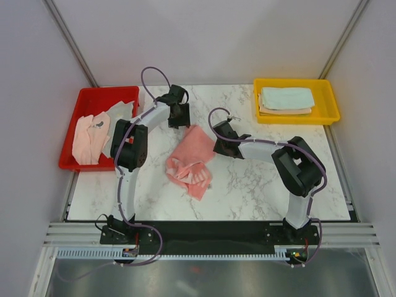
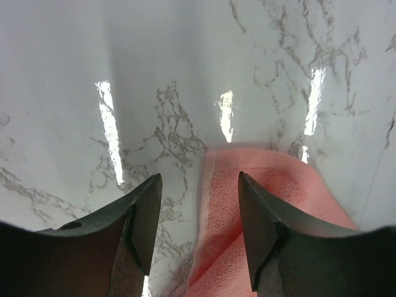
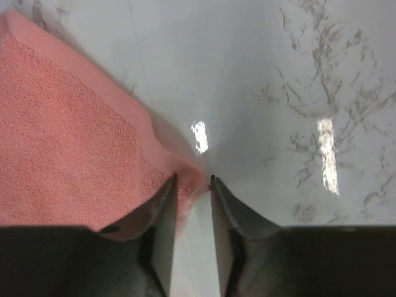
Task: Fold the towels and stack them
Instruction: Move the towel to the center of the board, then flatten out the crumpled towel
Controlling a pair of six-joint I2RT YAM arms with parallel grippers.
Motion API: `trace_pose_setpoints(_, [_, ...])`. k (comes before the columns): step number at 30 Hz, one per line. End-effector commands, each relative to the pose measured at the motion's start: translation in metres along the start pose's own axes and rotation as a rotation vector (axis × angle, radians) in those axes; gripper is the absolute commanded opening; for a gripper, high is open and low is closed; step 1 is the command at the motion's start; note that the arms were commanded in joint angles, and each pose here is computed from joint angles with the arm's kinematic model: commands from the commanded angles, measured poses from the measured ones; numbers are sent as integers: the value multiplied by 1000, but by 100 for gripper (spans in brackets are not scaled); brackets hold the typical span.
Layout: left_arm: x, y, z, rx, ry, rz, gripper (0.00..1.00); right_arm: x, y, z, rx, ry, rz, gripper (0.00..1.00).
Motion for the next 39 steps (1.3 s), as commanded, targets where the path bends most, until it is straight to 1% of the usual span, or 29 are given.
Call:
trace_pose_setpoints(1, [-7, 13, 2, -28, -31, 58, 59, -7, -8, 10, -13, -51, 18, 30])
trace_pose_setpoints(2, [-6, 10, 8, -15, -29, 60, 59, -8, -9, 11, -10, -55, 10, 25])
trace_pose_setpoints(3, [-7, 10, 10, -12, -31, 58, 59, -9, -9, 13, -11, -59, 0, 16])
trace_pose_setpoints(5, [-6, 7, 16, 1, -26, 54, 58, -12, -10, 13, -15, -70, -14, 6])
trace_pose_setpoints(6, [-7, 3, 19, 22, -46, 48, 56, -11, -8, 13, -23, -59, -15, 0])
trace_pose_setpoints(11, [-6, -11, 27, 81, -73, 38, 46, -16, 1, 11, -51, -38, -67, 0])
trace_pose_setpoints(12, [-6, -16, 28, 96, -78, 31, 38, -16, 3, 11, -56, -25, -69, 0])
trace_pose_setpoints(15, [-9, -22, 31, 131, -133, 29, 23, -15, 6, 12, -50, 21, -95, 0])
trace_pose_setpoints(16, [-10, -23, 29, 135, -145, 29, 12, -17, 7, 13, -47, 20, -99, 0])
trace_pose_setpoints(17, [-11, -23, 27, 141, -157, 25, 8, -18, 7, 13, -39, 34, -109, 0])
trace_pose_setpoints(18, [-12, -25, 26, 149, -171, 19, 2, -20, 7, 13, -34, 36, -113, 0])
trace_pose_setpoints(22, [-19, -19, 3, 133, -231, 20, 2, -32, 24, 13, -43, 93, -130, 0])
trace_pose_setpoints(23, [-23, -11, -15, 97, -254, 25, 2, -31, 31, 8, -49, 128, -138, 0])
trace_pose_setpoints(25, [-24, -11, -31, 88, -273, 18, 2, -35, 49, -5, -89, 156, -171, 0])
trace_pose_setpoints(26, [-26, -7, -52, 59, -290, 10, 2, -35, 53, -11, -101, 168, -185, 0])
trace_pose_setpoints(28, [-29, -6, -73, 41, -329, 8, 2, -33, 60, -25, -125, 198, -239, 0])
trace_pose_setpoints(30, [-30, -5, -104, 5, -360, 4, 2, -33, 73, -46, -175, 216, -255, 0])
trace_pose_setpoints(32, [-28, -11, -121, -6, -377, -2, 2, -37, 76, -69, -189, 216, -278, 0])
trace_pose_setpoints(33, [-29, -8, -148, -55, -405, 3, 2, -39, 77, -77, -199, 218, -288, 0])
trace_pose_setpoints(34, [-28, -9, -158, -70, -415, 3, 2, -41, 79, -85, -210, 222, -307, 0])
trace_pose_setpoints(35, [-28, -10, -173, -91, -436, 4, 2, -43, 82, -102, -237, 235, -313, 0])
trace_pose_setpoints(36, [-28, -17, -181, -83, -461, 3, 2, -44, 84, -111, -256, 247, -324, 0])
trace_pose_setpoints(37, [-28, -17, -209, -130, -504, 10, 2, -45, 84, -120, -270, 263, -333, 0])
trace_pose_setpoints(38, [-27, -23, -216, -124, -520, 2, 2, -45, 88, -141, -308, 306, -361, 0])
trace_pose_setpoints(39, [-30, -28, -227, -133, -547, 10, 2, -45, 90, -152, -331, 331, -373, 0])
Point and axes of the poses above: each gripper's point midway between its finger pads, its own z axis out along the fingers, its own x axis along the line the jaws close on, y = z × x, the point moved 8 cm from there along -z, back along the fingers, and after that the axes turned 6 degrees about -z, right-handed, at the moved point
